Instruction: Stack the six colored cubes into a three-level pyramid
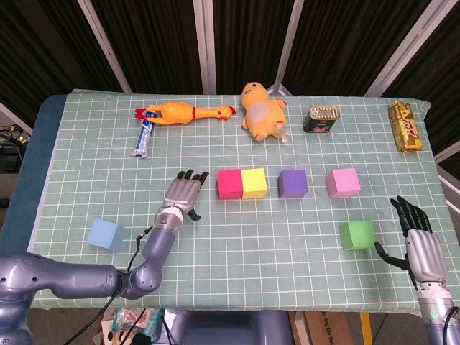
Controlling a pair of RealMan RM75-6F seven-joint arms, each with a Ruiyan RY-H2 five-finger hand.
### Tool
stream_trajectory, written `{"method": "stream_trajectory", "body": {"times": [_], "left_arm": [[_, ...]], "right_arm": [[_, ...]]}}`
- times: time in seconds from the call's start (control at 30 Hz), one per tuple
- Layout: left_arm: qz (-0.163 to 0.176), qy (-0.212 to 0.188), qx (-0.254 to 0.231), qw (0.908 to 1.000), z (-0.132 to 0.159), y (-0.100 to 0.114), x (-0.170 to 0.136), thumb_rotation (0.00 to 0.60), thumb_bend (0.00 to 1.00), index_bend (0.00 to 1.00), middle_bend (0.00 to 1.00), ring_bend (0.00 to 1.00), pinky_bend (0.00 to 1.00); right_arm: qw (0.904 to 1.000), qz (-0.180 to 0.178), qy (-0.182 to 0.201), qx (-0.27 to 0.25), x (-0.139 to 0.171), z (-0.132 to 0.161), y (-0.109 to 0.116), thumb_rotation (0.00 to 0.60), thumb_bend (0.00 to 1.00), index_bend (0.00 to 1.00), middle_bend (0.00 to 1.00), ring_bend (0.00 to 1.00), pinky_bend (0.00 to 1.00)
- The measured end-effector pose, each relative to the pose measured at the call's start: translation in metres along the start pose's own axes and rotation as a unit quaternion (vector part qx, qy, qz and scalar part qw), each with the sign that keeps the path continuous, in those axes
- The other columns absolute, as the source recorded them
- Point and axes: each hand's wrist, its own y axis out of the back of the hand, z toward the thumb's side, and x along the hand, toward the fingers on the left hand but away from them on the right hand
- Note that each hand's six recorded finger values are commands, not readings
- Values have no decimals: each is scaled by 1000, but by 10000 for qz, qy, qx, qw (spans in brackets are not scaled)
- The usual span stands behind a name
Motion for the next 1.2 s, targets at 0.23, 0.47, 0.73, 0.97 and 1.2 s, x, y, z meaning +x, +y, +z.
{"method": "stream_trajectory", "body": {"times": [0.23,0.47,0.73,0.97,1.2], "left_arm": [[-38,35,-12,10000,1,-6,2,600,88,0,145,14,77],[-50,28,-4,10000,3,-8,4,600,89,0,147,14,77],[-40,33,8,10000,7,-10,9,600,89,0,143,14,77],[21,8,-6,10000,13,-8,14,600,89,0,128,14,77],[35,-5,-5,10000,18,-10,18,600,90,0,125,14,77]], "right_arm": [[10000,8,-3,-27,0,0,0,600,330,0,0,0,0],[10000,10,0,-27,0,0,0,600,330,0,0,0,0],[10000,20,-19,-38,0,0,0,600,330,0,0,0,0],[10000,18,-12,-36,0,0,0,600,330,0,0,0,0],[10000,16,-10,-39,0,0,0,600,330,0,0,0,0]]}}
